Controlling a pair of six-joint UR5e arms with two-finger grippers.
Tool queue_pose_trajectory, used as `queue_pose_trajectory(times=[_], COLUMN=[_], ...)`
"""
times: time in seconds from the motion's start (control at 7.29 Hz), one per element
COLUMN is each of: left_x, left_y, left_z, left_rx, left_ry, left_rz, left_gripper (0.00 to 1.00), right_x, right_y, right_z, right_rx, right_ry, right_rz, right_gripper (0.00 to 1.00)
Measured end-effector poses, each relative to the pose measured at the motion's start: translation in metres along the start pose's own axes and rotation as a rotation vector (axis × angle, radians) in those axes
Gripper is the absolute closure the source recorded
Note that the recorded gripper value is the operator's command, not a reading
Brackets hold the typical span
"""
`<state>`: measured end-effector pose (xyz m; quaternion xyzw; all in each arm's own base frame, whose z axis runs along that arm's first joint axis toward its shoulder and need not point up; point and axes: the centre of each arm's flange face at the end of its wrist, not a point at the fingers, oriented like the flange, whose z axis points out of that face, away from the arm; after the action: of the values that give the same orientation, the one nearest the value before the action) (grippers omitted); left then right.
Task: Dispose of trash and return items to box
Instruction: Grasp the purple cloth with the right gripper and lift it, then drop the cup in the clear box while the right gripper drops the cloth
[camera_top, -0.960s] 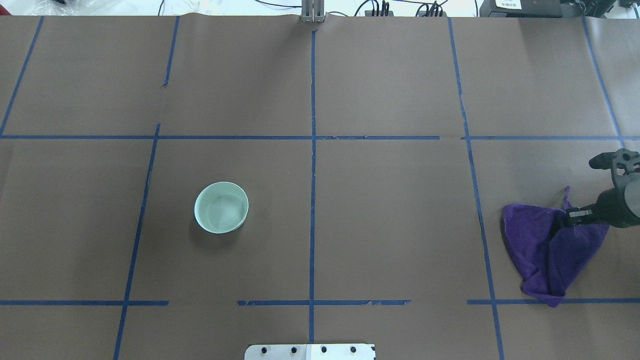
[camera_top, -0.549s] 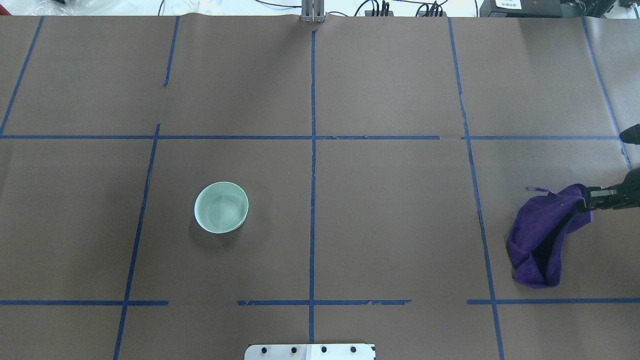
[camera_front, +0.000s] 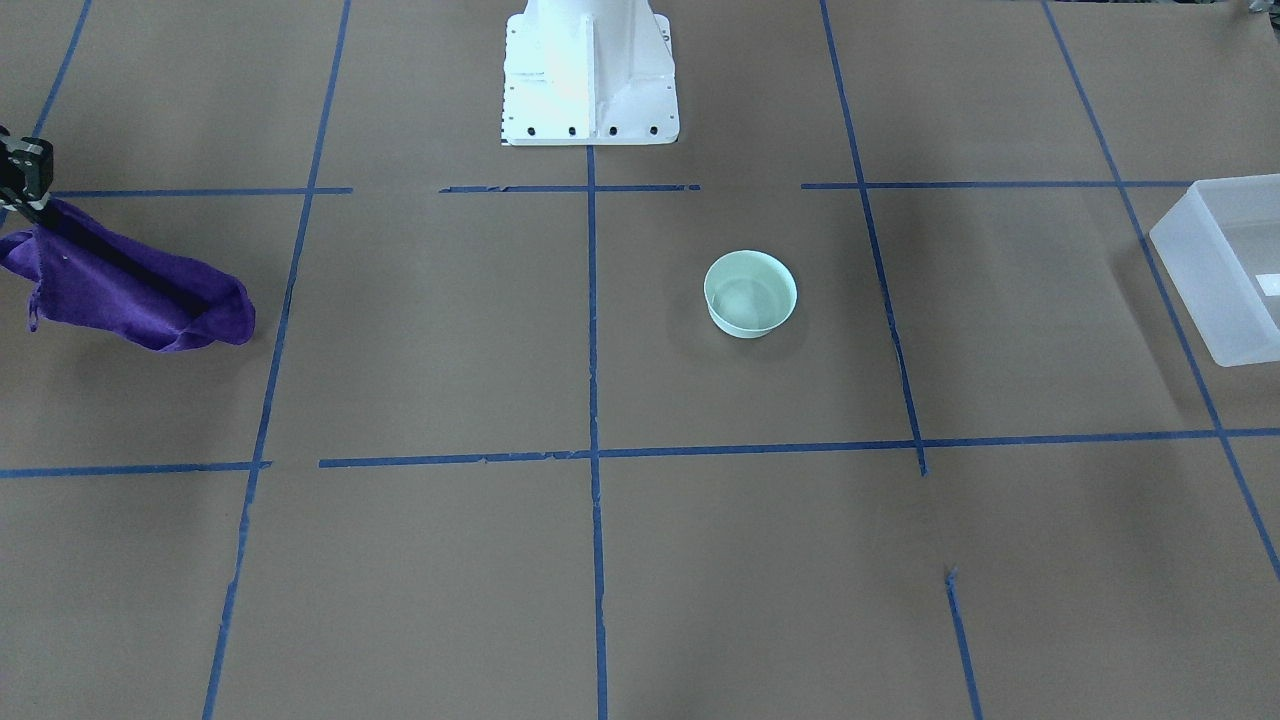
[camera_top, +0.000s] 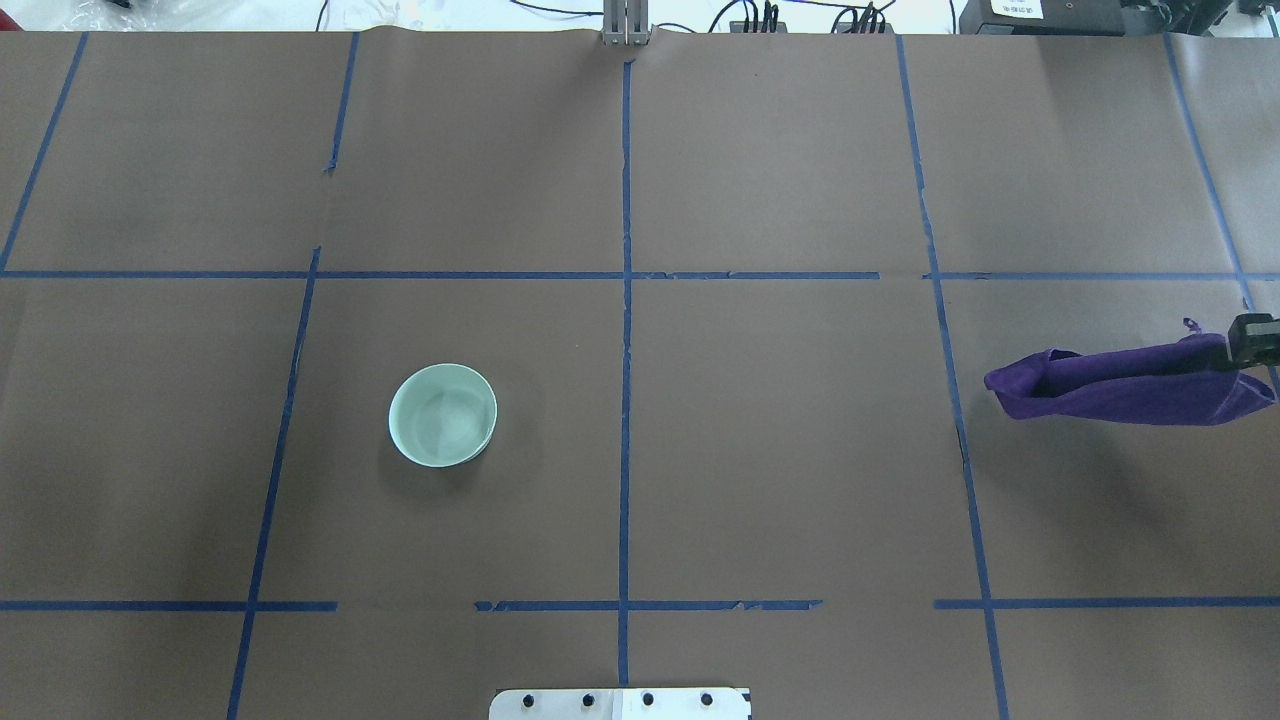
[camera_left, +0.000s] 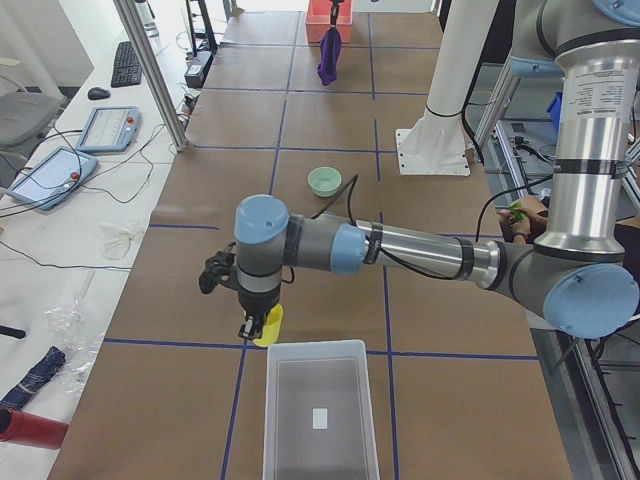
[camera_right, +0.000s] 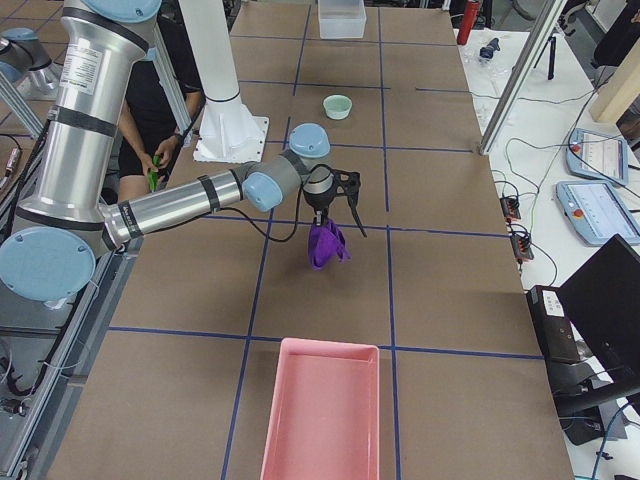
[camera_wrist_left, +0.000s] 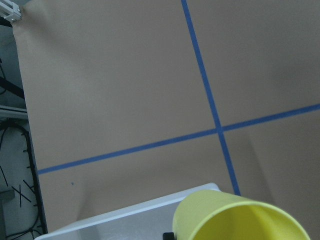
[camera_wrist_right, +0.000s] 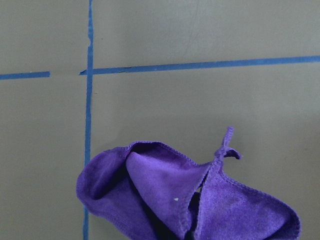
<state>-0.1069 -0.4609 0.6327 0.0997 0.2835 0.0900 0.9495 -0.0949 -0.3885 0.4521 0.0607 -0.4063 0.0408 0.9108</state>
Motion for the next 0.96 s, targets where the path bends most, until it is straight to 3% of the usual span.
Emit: queue_pose_trajectory(times=[0.41,0.96], left_x=[-0.037,-0.037], left_y=[0.055,0.082], left_z=[0.074,0.132], left_rx=[0.008,-0.012], left_ry=[0.024,0.187], left_rz=[-0.014,-0.028], left_gripper=[1.00,1.00], right_x=[0.036,0.084], right_y=[-0.042,-0.062], right_z=[-0.053,-0.106], right_rx=[0.025,0.036], right_ry=[0.092,0.172], right_rz=[-0.088,-0.205], right_gripper=[1.00,1.00])
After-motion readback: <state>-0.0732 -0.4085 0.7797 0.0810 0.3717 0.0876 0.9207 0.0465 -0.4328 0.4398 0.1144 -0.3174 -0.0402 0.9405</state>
